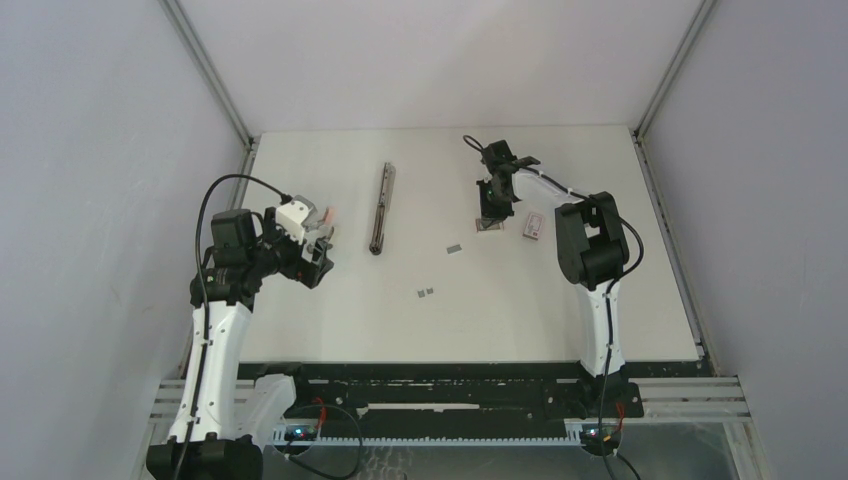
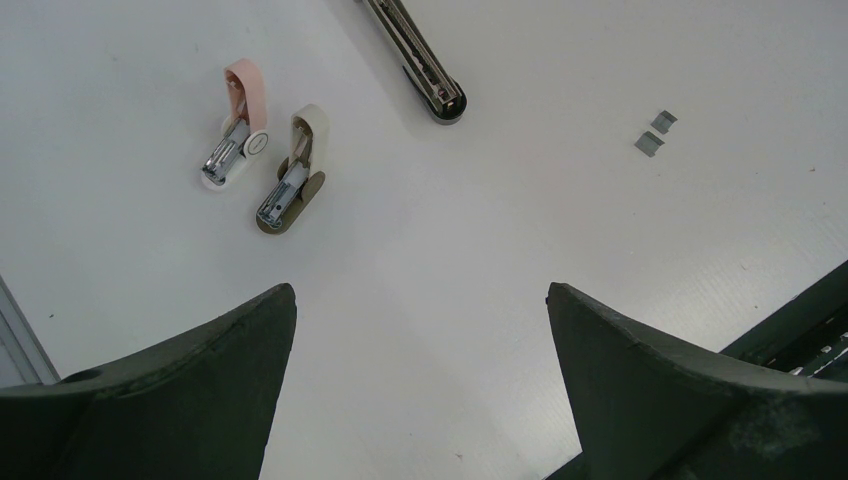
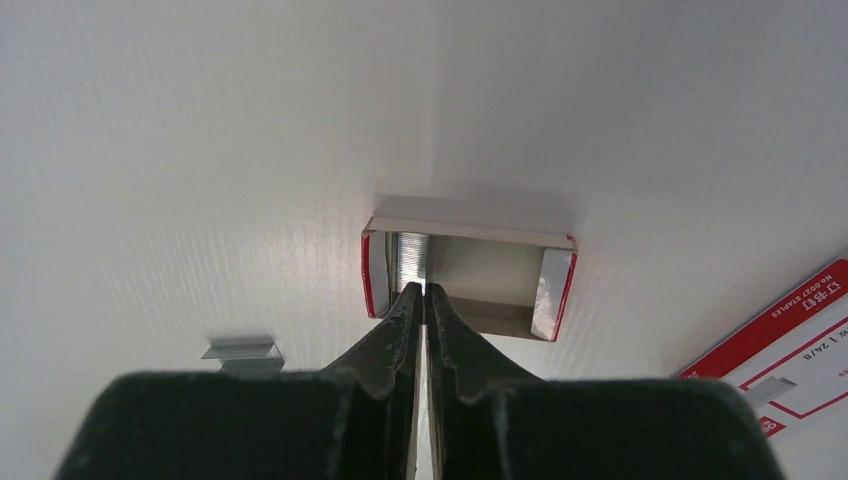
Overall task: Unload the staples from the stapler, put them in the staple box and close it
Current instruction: Place the staple in the staple box.
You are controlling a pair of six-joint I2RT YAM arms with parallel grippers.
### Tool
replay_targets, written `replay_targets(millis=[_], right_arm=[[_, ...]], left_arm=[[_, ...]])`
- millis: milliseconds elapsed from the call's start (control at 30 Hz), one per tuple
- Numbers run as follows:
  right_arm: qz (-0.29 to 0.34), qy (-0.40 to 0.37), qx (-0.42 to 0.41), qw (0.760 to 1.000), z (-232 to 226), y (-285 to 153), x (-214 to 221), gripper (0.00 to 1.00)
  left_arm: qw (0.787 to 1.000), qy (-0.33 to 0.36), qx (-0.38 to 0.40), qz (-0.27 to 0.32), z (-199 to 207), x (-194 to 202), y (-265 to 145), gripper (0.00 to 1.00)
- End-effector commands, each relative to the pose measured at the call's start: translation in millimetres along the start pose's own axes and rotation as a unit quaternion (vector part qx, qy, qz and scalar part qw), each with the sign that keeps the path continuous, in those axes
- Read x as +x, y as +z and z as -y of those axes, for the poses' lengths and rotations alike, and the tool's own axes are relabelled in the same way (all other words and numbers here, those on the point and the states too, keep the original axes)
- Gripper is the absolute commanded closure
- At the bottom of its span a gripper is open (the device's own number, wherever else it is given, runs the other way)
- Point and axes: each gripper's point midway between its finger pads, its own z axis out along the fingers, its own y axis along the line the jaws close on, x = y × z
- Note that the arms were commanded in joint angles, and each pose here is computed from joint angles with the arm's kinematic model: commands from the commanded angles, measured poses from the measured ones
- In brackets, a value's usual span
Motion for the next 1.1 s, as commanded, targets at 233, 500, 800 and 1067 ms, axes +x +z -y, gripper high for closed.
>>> replay_targets(millis=[233,500,800,1067], right_arm=[[0.018,-0.014,-0.013,1.000,-11,-7,-15,0.92],[0.034,-0.016,-0.017,0.999,-16,-20,-25,0.89],[0.071,-0.056,-0.020,0.996,-29,-51,-35,0.74],[0.063,-0.255,-0.090,0.961,-81,-65,-4,0.61]], left_arm=[[1.000,0.006,0.005,0.007,1,3,3,0.00],[1.000,0.007,0.006,0.007,2,3,3,0.00],[1.000,0.007,0.005,0.008,2,3,2,0.00],[1.000,0.007,0.006,0.008,2,3,2,0.00]])
